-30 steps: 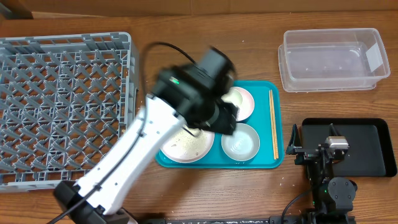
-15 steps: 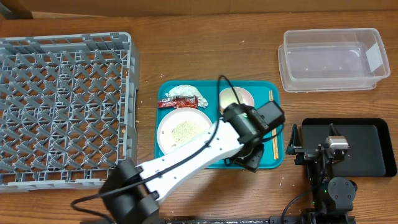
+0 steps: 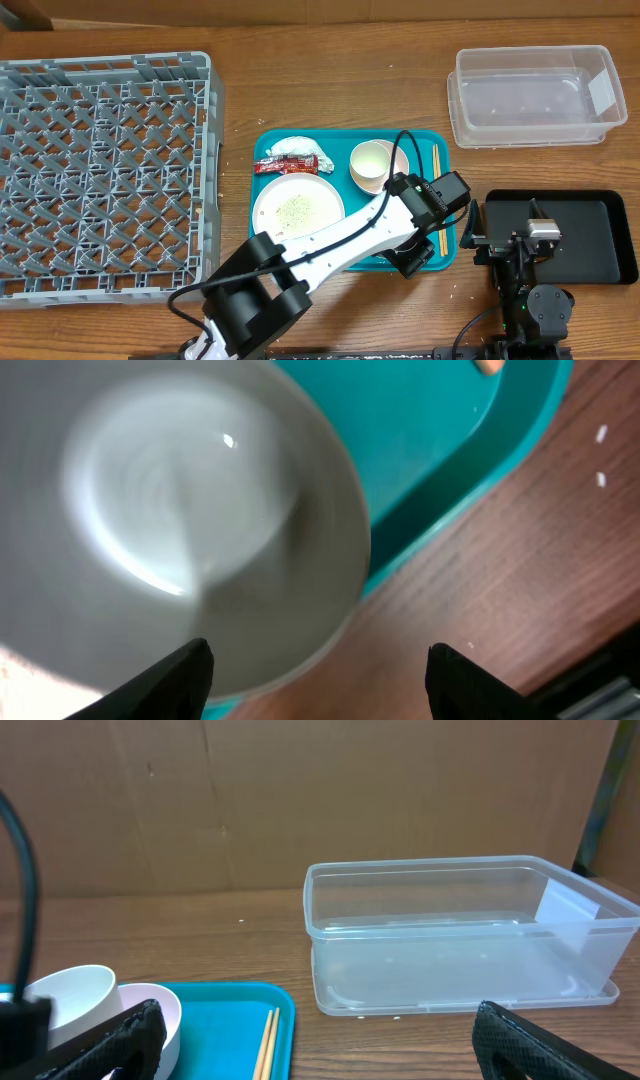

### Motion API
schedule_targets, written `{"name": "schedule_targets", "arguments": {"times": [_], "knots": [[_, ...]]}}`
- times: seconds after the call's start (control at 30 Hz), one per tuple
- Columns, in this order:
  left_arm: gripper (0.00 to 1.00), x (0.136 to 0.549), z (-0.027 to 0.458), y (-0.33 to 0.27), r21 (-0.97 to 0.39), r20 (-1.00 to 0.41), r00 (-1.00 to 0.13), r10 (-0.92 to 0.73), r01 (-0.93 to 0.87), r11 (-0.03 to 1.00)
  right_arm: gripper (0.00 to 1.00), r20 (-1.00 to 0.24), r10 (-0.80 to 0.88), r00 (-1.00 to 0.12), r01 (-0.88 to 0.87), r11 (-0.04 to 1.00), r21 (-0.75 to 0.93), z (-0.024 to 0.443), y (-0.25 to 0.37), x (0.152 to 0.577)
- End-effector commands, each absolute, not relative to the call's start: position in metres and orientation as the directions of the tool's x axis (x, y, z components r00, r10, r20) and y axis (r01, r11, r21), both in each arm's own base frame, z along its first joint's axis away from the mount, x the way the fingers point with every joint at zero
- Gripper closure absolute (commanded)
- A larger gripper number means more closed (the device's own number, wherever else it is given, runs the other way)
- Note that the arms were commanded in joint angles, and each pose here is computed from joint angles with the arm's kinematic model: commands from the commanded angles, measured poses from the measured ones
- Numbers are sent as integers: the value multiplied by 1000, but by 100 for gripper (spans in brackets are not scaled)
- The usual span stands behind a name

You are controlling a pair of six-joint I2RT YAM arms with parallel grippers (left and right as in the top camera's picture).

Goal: Sort waste into correct bins and load items into the dishwasher
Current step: 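Lower the left gripper and grasp the rim of the grey bowl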

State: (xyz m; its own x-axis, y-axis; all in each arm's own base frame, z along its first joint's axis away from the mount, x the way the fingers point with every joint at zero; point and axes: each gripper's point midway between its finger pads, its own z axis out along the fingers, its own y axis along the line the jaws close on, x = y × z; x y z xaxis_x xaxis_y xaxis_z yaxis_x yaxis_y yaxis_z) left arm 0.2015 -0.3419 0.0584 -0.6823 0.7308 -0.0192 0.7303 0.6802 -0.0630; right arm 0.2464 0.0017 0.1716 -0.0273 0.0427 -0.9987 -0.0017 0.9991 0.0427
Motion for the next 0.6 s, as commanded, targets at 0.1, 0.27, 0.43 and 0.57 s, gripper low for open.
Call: {"name": "schedule_targets", "arguments": {"times": [0.1, 0.27, 0.43, 0.57], "knots": [[36, 208, 46, -347, -44, -36, -585, 810, 811, 584, 0, -999, 39, -21, -1, 999, 39, 170, 2, 246], [51, 208, 45, -348, -46, -37, -572, 820, 820, 570, 0, -999, 39, -21, -1, 999, 39, 170, 2, 246], [51, 203, 38, -349, -72, -25, -571, 821, 820, 568, 0, -999, 39, -21, -1, 999, 39, 170, 2, 246], [69, 199, 33, -346, -80, -16, -571, 821, 819, 569, 0, -999, 39, -21, -1, 999, 39, 170, 2, 246]]}}
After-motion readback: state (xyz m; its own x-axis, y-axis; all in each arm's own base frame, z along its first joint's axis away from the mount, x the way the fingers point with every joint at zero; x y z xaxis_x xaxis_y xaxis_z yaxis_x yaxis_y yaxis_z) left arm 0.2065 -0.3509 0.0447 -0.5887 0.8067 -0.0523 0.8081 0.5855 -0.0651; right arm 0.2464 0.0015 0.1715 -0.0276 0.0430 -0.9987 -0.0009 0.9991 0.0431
